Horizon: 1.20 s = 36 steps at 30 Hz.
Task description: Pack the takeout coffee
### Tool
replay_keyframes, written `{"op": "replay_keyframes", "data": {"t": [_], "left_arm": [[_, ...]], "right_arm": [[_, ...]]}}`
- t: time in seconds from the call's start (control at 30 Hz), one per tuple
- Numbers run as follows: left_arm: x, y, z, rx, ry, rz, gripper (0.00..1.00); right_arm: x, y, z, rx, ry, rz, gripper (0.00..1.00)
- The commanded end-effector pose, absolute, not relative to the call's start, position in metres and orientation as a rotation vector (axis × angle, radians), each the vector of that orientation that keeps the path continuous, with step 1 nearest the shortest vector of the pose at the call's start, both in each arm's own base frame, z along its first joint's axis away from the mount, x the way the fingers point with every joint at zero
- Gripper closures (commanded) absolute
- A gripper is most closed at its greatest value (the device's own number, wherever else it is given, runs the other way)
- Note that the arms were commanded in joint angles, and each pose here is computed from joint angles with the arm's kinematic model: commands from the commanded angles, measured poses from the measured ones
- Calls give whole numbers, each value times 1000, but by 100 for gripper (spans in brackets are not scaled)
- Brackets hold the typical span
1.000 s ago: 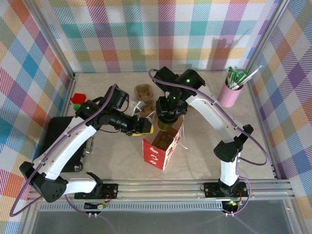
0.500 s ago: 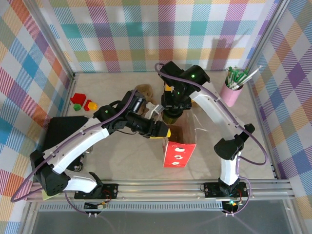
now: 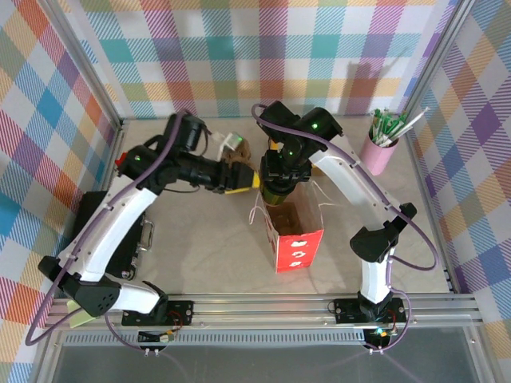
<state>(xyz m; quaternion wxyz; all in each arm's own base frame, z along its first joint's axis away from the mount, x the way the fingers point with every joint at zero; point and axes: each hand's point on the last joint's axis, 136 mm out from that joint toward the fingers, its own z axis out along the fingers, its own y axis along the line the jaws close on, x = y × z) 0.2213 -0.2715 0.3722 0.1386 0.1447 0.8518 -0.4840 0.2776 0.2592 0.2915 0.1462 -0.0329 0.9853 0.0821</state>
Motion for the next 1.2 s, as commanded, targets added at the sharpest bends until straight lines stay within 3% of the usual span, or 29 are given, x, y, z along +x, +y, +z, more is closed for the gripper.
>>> {"op": "replay_keyframes", "data": {"t": [0.0, 0.13, 0.27, 0.77, 1.17], "left_arm": [[253, -250, 355, 252, 2574, -1260, 46], [305, -228, 340, -37, 2630, -1136, 46], [328, -218, 320, -138, 2685, -1022, 47], [303, -278, 298, 175, 2785, -1108, 39], [310, -293, 268, 259, 2871, -968, 43]], "right_arm": [[244, 228, 287, -71, 2960, 85, 43], [242, 223, 286, -53, 2964, 68, 43], [235, 214, 283, -25, 2975, 41, 43], [225, 200, 274, 53, 2914, 95, 43], [237, 212, 266, 25, 2900, 105, 43]]}}
